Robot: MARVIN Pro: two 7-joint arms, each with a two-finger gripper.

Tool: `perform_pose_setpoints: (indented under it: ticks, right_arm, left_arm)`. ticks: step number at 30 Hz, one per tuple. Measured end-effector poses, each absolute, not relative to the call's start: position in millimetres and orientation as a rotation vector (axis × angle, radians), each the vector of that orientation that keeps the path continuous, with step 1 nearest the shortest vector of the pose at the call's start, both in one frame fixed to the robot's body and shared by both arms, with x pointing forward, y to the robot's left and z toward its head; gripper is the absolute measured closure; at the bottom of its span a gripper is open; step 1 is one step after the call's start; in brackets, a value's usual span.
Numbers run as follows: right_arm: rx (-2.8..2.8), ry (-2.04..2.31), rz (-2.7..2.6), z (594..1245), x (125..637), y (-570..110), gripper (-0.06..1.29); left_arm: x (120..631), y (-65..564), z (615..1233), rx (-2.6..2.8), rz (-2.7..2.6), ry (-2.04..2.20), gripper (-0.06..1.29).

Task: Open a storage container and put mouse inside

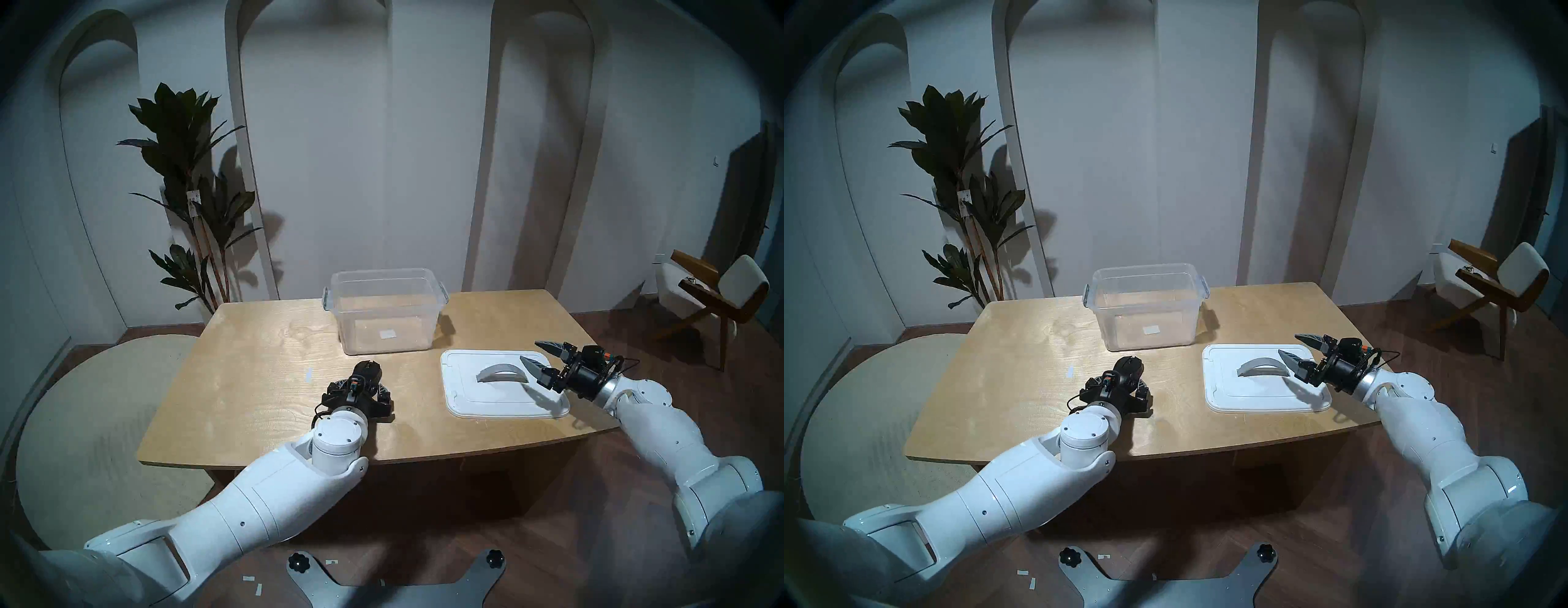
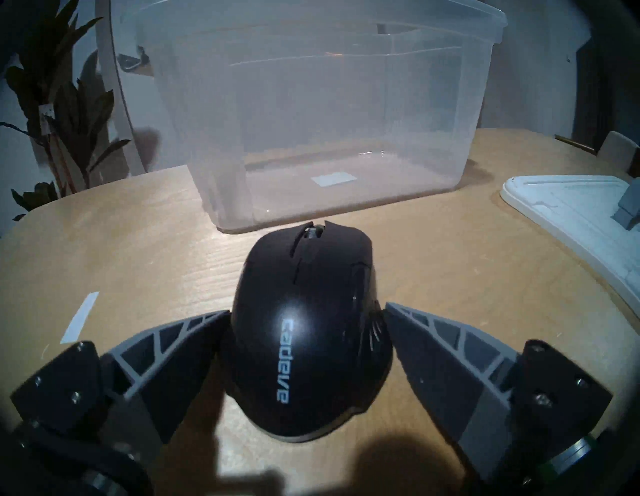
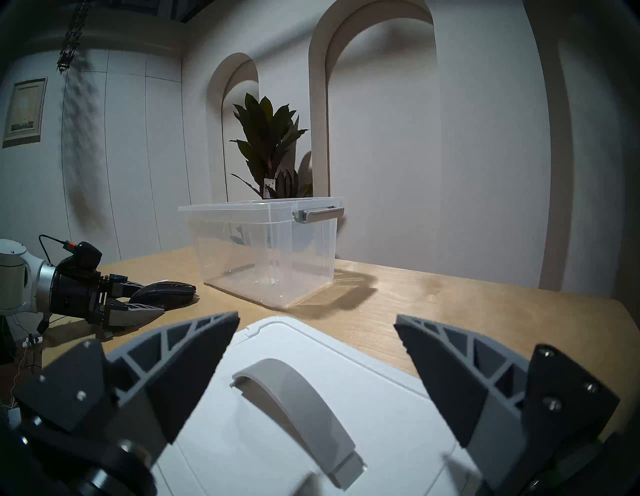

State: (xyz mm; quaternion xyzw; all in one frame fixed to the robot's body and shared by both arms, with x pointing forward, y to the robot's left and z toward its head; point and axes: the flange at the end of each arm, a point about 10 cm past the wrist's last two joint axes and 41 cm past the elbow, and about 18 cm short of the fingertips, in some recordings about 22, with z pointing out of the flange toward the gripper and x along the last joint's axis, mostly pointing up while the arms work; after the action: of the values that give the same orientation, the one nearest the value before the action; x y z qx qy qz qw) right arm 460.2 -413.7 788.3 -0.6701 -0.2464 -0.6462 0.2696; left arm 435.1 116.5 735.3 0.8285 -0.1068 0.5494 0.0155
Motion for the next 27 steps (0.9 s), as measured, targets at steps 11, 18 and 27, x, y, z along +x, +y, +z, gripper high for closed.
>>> perform_pose_setpoints:
  ticks: [11,18,27]
  right_arm:
    - [-1.803,-0.666,-1.743,788,460,-414,0.02]
    - [-1.802,-0.667,-1.743,788,461,-414,0.02]
    - [-1.799,-0.668,-1.743,788,461,-414,0.02]
  left_arm:
    - [461,135,734,2.496,1.682,-0.394,0.04]
    - [458,137,735,2.488,1.715,-0.398,0.57]
    - [425,157,738,2.539,1.761,-0.405,0.57]
